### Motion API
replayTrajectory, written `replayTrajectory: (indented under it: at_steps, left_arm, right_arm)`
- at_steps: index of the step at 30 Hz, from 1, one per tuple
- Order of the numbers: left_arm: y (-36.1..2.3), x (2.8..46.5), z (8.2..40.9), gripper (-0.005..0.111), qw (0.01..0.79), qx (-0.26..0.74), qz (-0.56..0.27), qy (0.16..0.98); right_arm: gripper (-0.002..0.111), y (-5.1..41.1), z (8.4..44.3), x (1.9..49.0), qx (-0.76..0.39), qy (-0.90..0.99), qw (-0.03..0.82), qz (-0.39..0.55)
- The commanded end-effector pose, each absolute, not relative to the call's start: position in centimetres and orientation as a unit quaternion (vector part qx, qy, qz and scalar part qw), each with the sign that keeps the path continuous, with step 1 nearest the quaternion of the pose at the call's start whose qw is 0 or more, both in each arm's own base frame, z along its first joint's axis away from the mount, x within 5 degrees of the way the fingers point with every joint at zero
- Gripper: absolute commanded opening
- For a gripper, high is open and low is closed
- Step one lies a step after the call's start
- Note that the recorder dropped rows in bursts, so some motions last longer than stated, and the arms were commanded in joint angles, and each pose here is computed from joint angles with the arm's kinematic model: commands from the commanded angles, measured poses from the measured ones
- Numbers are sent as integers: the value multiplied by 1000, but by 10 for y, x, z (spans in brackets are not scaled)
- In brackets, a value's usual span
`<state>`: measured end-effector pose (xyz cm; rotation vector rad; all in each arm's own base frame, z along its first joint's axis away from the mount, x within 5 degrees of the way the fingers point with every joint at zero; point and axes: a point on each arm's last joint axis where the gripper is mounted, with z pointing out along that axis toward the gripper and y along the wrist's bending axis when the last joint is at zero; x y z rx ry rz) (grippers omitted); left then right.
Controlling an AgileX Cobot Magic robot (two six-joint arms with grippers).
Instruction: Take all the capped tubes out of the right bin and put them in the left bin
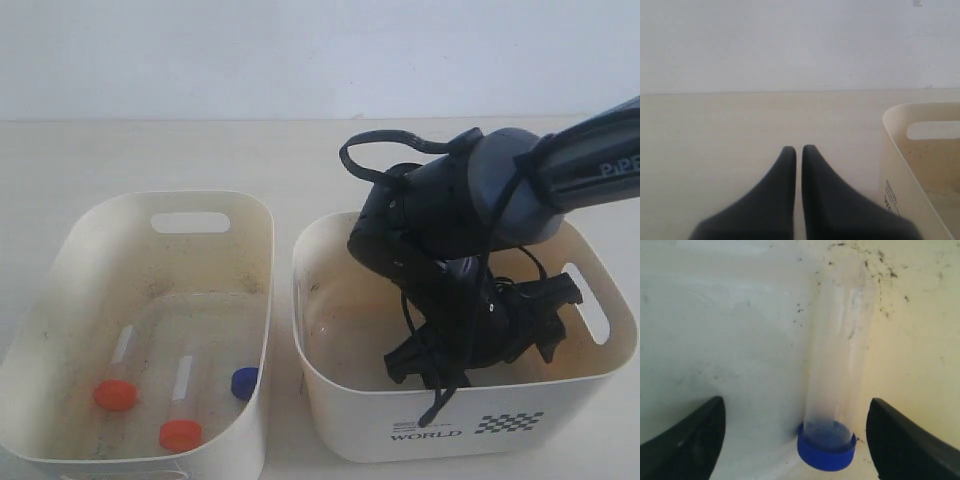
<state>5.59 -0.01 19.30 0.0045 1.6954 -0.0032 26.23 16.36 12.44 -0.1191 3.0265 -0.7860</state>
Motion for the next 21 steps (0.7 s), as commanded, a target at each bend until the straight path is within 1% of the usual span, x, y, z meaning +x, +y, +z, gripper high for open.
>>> replayTrajectory:
  at_steps: [1,3,7,10,14,18,21]
  left_arm:
    - [0,56,195,4,665,-4,-7,747]
    - [0,56,195,4,665,-4,-7,747]
    - [0,56,195,4,665,-4,-7,747]
    - [0,56,195,4,665,-4,-7,747]
    - [0,56,195,4,665,-4,-7,747]
    - [0,56,195,4,665,-4,-7,747]
    - [0,56,195,4,665,-4,-7,747]
  right_arm:
    - [72,162,109,264,-45,966,-2,-255]
    - [65,161,107,263,-45,964,-8,-261]
    - [40,160,102,262,-46,961,-19,-272]
    - [28,160,102,262,-43,961,-17,-273]
    - [19,159,102,263,-46,960,-16,-276]
    - [18,159,103,263,-48,959,-14,-278]
    - [18,155,114,262,-49,953,-12,-299]
